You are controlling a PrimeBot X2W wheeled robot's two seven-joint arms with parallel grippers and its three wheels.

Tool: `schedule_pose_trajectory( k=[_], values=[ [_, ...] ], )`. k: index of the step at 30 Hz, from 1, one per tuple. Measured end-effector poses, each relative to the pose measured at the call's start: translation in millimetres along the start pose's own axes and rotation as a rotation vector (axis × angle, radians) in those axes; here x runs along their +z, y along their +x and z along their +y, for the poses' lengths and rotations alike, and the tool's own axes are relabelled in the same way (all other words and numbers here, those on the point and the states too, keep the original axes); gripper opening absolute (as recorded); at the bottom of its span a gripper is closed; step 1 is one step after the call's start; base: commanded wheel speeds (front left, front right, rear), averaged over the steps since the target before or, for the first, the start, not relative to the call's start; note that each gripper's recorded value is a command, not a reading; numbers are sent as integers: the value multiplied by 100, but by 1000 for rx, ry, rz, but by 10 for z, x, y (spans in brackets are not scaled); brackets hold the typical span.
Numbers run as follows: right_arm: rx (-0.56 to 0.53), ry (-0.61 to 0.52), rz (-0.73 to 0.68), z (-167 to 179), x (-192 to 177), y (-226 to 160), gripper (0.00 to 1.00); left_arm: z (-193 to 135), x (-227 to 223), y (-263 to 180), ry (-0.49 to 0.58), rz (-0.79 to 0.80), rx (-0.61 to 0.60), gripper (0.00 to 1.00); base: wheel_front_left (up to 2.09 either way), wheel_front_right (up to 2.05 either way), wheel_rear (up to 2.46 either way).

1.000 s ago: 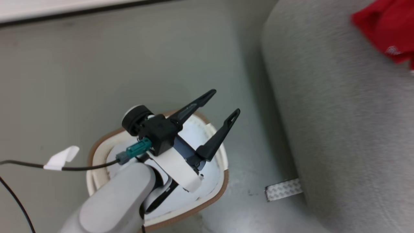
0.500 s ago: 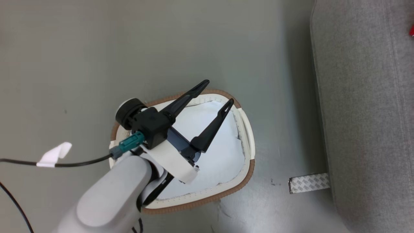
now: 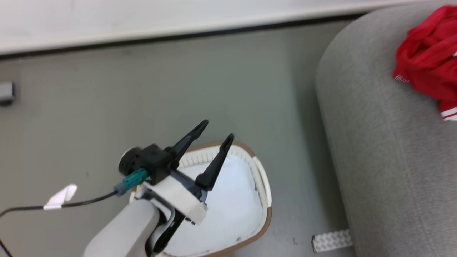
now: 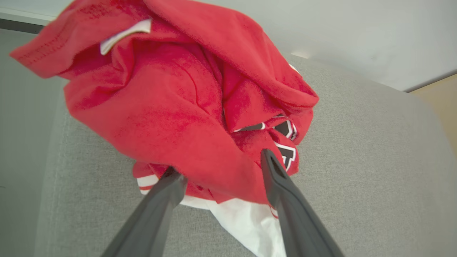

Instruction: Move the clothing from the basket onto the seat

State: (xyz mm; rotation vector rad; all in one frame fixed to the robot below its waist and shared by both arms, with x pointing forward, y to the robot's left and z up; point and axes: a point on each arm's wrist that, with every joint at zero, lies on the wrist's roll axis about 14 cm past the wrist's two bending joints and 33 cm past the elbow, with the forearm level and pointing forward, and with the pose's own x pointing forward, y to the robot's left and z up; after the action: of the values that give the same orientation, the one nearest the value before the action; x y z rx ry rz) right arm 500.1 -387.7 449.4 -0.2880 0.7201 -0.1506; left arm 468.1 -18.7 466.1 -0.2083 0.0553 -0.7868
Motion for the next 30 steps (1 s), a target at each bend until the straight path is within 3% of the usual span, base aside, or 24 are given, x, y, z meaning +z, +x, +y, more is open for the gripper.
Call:
schedule_pose_trajectory(
  k=[4, 12, 18, 23, 30],
  values=[
    [-8, -13, -74, -154, 132, -402, 100, -19, 249, -179, 14, -38, 66, 100, 0, 0, 0],
    [67, 69, -416, -112, 683, -1240, 100, 17, 899, -622, 68, -179, 213, 100, 0, 0, 0],
    [237, 175, -606, 383, 924, -1665, 100, 158, 1151, -1079, 60, -254, 356, 100, 0, 0, 0],
    [306, 242, -753, 638, 1043, -1872, 100, 321, 1199, -1484, 49, -289, 486, 100, 0, 0, 0],
    [344, 352, -863, 1061, 793, -1969, 100, 434, 1143, -1888, 66, -308, 632, 100, 0, 0, 0]
  ],
)
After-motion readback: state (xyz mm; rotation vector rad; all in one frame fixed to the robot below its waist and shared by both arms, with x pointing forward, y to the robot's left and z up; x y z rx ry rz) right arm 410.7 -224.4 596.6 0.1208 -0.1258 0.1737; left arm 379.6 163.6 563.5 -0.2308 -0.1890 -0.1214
